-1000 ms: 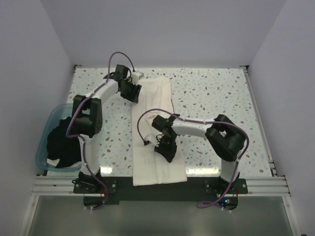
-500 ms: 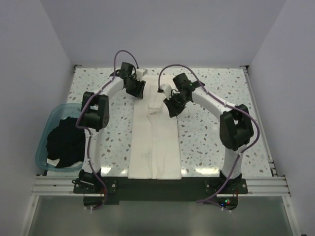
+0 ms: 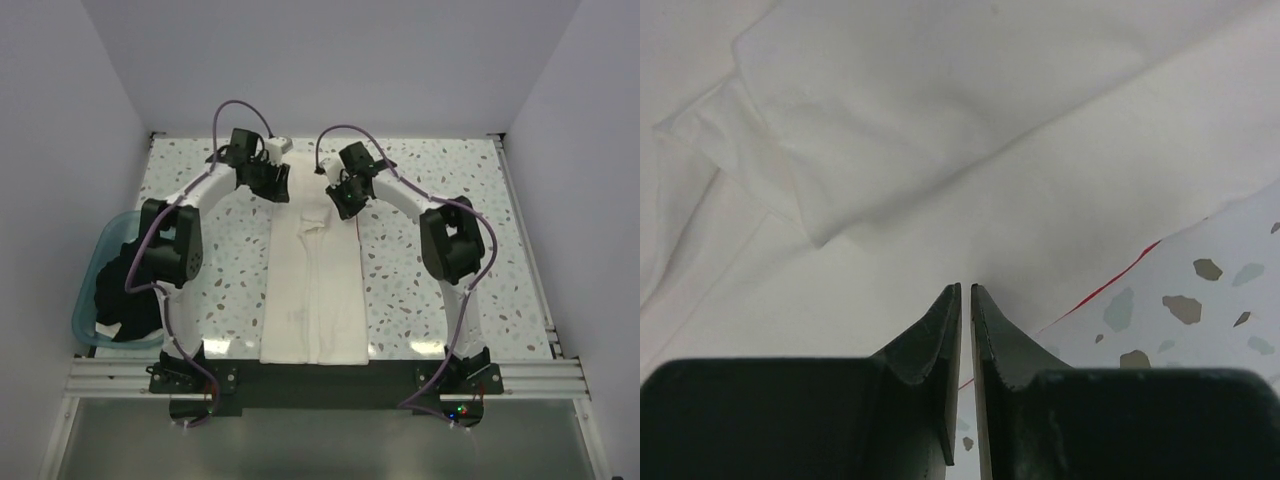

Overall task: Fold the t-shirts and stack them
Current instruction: Fold the tshirt

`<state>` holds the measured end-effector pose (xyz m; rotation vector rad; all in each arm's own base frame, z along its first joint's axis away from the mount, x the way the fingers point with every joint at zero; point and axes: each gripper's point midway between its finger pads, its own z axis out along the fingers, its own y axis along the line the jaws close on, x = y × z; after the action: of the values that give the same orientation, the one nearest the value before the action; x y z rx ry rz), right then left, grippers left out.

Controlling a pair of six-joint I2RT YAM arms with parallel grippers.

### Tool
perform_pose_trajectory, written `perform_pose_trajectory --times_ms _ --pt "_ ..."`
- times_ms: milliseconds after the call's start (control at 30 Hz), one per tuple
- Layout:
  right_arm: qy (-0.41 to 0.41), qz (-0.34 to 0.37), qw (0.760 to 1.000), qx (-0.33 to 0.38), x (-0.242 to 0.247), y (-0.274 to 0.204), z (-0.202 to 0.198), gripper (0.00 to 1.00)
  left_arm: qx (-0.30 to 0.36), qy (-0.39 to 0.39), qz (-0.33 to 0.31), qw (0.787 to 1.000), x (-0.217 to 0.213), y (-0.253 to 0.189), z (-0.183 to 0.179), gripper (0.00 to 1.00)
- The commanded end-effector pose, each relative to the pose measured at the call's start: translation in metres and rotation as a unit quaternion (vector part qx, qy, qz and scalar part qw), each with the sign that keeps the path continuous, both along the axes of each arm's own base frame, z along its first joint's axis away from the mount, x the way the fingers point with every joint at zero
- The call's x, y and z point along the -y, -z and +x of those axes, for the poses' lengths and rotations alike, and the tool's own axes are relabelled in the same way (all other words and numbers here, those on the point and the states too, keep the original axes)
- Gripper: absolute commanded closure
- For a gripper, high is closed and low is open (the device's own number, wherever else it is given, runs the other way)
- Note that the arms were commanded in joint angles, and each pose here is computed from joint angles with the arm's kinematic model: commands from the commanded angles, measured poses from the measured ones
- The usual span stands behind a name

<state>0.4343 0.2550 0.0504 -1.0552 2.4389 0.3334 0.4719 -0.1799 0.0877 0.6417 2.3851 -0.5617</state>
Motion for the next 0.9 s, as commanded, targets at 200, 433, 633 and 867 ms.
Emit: perform_pose_trajectory --times_ms 200,433,633,867 --pt "0.036 -0.042 0.998 0.014 0.013 0.022 0.008 0.89 -0.075 0.005 -0.007 0.997 0.006 0.057 -0.035 0.55" --pt "0.077 -0.094 0.991 0.057 0.031 0.044 0.040 0.90 -0.087 -0.027 0.009 0.996 -0.002 0.084 -0.009 0.63" --pt "0.123 -0.100 0.985 0.069 0.040 0.048 0.076 0.90 -0.080 -0.041 0.002 0.996 0.002 0.090 0.017 0.63" --pt "0.117 -0.104 0.983 0.092 0.035 0.046 0.099 0.89 -0.072 -0.064 0.006 0.995 -0.009 0.097 0.049 0.63"
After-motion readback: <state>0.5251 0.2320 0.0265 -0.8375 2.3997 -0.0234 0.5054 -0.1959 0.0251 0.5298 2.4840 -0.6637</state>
